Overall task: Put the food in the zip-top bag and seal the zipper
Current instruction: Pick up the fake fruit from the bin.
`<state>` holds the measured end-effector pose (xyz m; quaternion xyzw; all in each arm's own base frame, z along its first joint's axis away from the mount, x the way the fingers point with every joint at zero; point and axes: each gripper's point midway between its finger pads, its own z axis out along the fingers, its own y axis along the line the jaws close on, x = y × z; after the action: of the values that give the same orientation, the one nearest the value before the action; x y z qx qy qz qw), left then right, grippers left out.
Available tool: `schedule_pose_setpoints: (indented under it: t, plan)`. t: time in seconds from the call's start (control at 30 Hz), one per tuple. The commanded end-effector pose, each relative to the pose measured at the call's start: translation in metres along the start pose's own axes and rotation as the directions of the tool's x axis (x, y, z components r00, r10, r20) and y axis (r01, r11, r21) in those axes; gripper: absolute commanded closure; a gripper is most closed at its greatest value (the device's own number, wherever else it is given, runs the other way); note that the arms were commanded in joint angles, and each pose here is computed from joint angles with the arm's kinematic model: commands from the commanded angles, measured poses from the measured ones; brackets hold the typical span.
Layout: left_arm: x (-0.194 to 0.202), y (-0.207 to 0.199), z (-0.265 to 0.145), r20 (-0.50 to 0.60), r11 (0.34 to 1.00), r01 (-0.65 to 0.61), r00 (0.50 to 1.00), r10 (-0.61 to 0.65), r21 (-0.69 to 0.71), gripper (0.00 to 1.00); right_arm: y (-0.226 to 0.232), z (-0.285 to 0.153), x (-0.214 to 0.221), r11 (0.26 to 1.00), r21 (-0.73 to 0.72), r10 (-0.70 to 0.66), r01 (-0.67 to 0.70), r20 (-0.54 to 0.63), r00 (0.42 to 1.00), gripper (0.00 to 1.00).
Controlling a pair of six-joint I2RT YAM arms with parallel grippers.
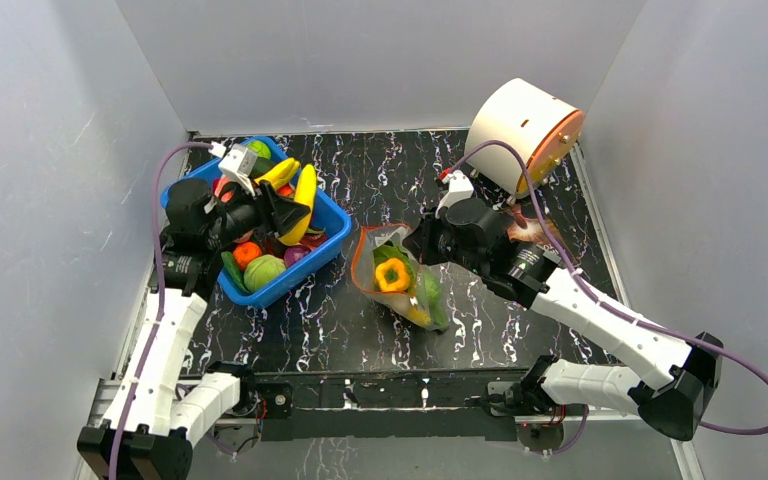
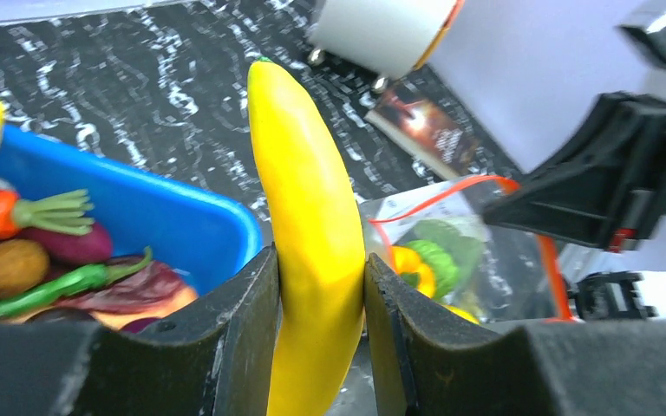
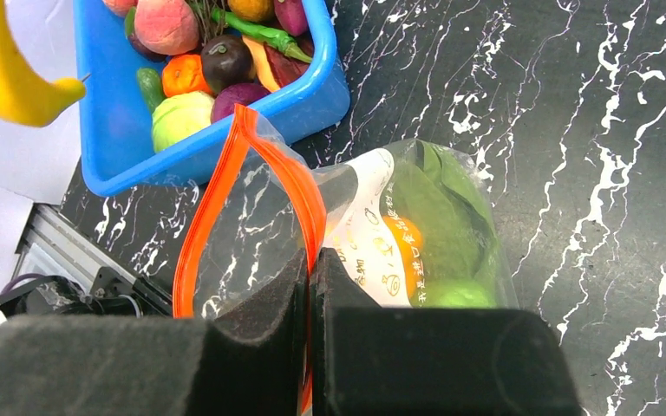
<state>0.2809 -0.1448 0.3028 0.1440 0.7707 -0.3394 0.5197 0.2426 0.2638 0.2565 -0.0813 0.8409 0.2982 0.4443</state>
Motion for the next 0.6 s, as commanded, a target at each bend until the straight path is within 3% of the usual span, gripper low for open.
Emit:
schedule_pose_setpoints:
  t: [0.0, 0.3, 0.47, 0.57]
  plan:
    - [-0.031, -0.042, -0.01, 0.138, 0.982, 0.045, 0.988, -0.071, 0.182, 0.87, 0.02, -0.002, -0.03, 0.996, -0.074, 0.051, -0.043, 0.101, 0.994, 1.0]
    - [-0.06, -0.068, -0.026, 0.251, 0.95, 0.133, 0.946, -0.207, 0.284, 0.88, 0.025, 0.0, -0.03, 0.992, -0.103, 0.083, -0.072, 0.104, 0.991, 1.0]
    - [-0.07, -0.078, -0.037, 0.311, 0.907, 0.212, 0.89, -0.332, 0.363, 0.89, 0.03, 0.001, -0.032, 0.989, -0.125, 0.097, -0.083, 0.106, 0.99, 1.0]
    - [-0.067, -0.079, -0.039, 0.332, 0.859, 0.291, 0.832, -0.445, 0.421, 0.91, 0.032, 0.004, -0.031, 0.987, -0.135, 0.103, -0.089, 0.1, 0.99, 1.0]
